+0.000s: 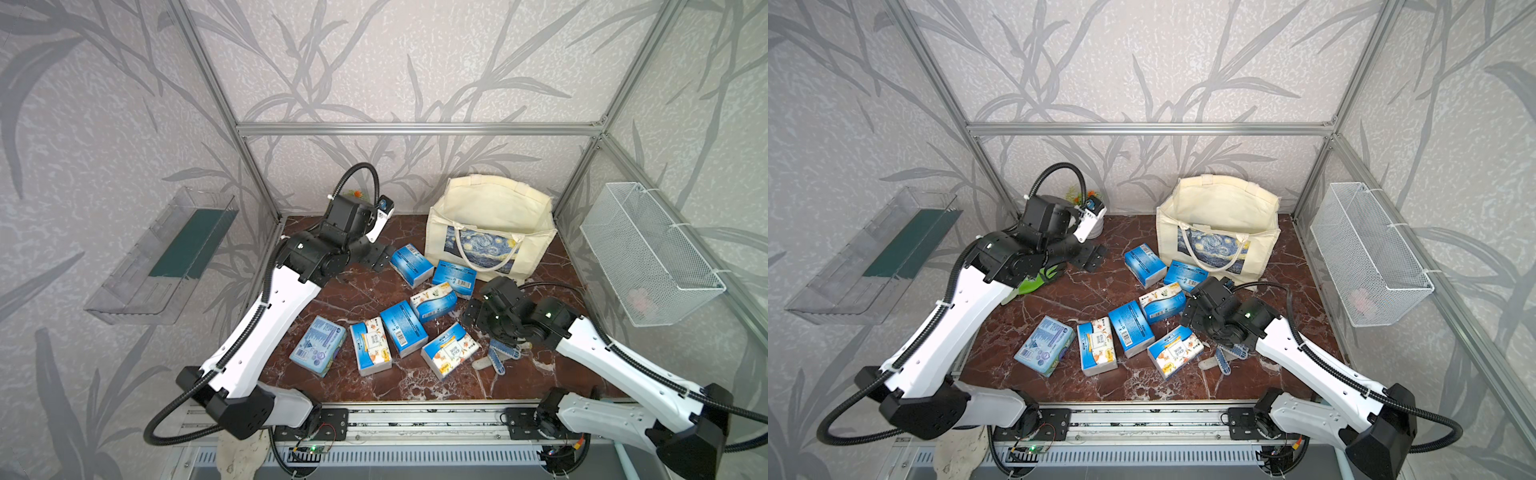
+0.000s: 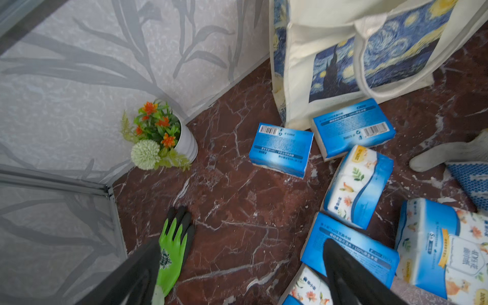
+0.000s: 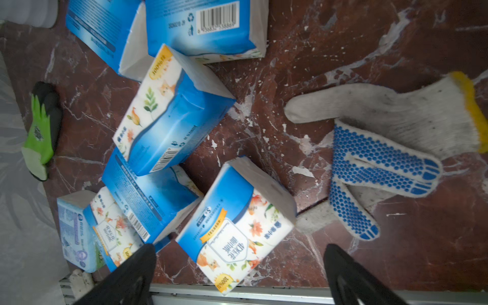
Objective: Put tissues into the canvas bag
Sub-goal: Pick up the pack of facial tissues from the center of the board.
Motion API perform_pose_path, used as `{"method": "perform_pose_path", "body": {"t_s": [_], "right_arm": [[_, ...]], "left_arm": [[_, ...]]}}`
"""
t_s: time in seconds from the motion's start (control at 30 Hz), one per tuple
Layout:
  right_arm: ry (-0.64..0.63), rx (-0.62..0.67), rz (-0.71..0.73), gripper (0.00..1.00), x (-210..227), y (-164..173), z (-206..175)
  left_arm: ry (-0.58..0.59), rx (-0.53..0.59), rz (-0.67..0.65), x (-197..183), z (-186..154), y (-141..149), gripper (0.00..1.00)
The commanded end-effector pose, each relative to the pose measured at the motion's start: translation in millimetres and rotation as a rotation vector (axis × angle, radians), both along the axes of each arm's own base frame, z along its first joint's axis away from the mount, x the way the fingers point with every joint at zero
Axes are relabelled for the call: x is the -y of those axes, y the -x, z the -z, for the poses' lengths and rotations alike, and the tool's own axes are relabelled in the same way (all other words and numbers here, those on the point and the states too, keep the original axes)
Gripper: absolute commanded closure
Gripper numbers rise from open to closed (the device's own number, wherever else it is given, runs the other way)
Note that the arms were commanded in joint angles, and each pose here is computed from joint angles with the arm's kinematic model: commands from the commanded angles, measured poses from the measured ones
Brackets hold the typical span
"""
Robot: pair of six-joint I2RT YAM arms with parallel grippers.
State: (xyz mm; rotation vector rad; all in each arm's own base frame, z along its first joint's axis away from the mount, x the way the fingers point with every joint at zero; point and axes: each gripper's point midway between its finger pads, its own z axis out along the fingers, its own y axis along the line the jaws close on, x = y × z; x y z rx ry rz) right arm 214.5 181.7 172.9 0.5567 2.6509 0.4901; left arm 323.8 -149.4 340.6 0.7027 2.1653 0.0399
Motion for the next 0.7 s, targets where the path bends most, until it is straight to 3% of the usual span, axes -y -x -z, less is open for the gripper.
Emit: {"method": "perform_pose_path", "body": {"t_s": [0.0,0.3,0.67], "right_arm": [[0.009,0.052,0.12,0.01,-13,-20,-11],[0.041,0.032,0.355,0.01,-43,-46,1],[0.128,-0.054,0.468,0.01,-73,-83,39]], "left_arm": [[0.009,0.001,-0.104,-26,15,1,0.06],[0.038,-0.099,-0.235,-69,65,11,0.06],[0.071,-0.112,-0.221,-71,76,18,0.05]]}}
